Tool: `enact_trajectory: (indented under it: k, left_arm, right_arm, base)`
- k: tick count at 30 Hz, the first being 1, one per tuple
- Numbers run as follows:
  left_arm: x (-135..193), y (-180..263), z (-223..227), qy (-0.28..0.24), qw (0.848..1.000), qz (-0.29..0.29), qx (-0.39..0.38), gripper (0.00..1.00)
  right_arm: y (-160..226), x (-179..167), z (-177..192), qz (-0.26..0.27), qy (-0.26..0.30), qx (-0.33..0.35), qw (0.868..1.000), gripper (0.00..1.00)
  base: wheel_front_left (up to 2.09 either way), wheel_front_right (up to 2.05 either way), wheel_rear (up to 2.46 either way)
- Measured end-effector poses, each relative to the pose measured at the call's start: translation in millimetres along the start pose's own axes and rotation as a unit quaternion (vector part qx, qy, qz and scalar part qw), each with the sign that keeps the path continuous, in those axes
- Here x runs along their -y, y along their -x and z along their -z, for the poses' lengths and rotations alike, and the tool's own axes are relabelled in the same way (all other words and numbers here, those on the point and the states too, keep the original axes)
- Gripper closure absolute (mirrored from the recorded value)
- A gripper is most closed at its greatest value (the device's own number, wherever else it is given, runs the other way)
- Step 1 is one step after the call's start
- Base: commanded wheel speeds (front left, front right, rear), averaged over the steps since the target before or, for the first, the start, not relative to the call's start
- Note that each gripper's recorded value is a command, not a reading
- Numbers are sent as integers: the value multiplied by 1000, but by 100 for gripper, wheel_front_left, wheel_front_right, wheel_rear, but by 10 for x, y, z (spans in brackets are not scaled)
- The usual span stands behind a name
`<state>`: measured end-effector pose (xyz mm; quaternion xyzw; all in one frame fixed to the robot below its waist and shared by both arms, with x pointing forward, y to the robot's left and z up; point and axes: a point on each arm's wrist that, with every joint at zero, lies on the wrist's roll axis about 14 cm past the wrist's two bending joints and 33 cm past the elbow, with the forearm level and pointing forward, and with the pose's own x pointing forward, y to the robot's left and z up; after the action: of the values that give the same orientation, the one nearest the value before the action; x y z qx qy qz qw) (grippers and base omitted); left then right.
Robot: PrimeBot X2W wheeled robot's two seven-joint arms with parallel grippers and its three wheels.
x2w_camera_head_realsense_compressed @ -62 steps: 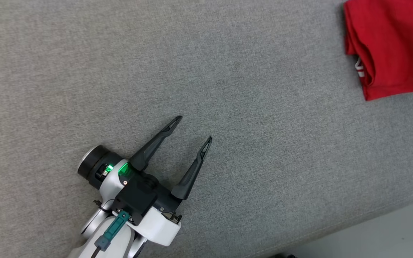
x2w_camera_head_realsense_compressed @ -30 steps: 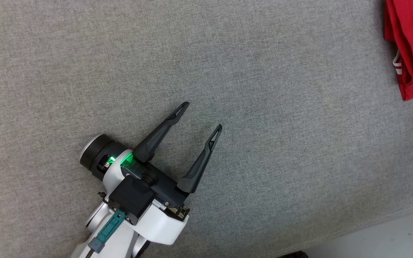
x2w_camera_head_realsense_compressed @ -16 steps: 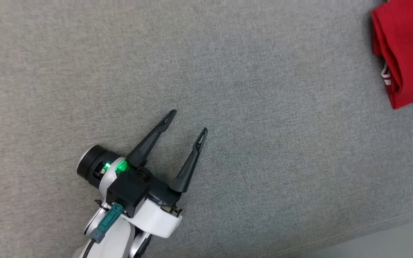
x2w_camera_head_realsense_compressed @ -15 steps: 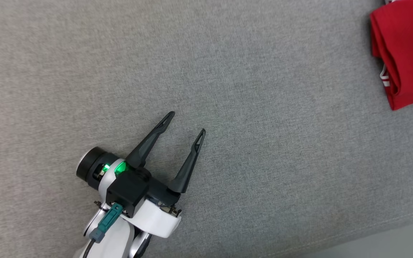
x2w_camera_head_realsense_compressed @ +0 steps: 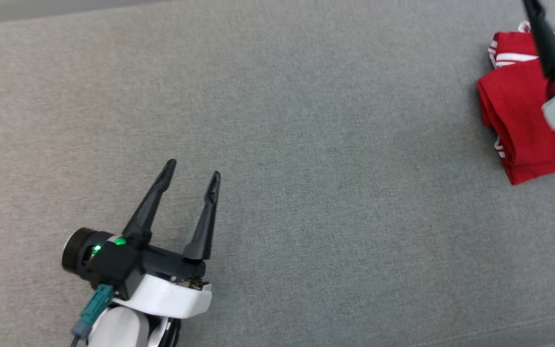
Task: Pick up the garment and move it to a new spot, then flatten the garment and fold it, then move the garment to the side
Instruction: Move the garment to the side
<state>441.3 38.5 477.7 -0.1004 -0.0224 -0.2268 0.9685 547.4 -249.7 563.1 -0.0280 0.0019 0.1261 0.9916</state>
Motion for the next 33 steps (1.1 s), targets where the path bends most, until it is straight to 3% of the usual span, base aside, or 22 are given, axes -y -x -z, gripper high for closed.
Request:
enact_trajectory:
  k: [7,18,24,33]
  left_arm:
    - [-329,253,-371,2,997,-72,41,0]
    - [-620,591,-681,-7,985,-153,75,0]
    - [-676,682,-669,-13,982,-174,69,0]
    - [-698,801,-535,14,981,-188,51,0]
  right_arm:
    - [212,-406,-162,-14,-40,75,996,0]
    - [759,-1057,174,25,-43,102,994,0]
    - [906,-1115,224,59,-55,102,992,0]
    - [1025,-1257,338,58,-62,85,993,0]
  base:
    - [0,0,0]
    - [0,0,0]
    - [0,0,0]
    - [0,0,0]
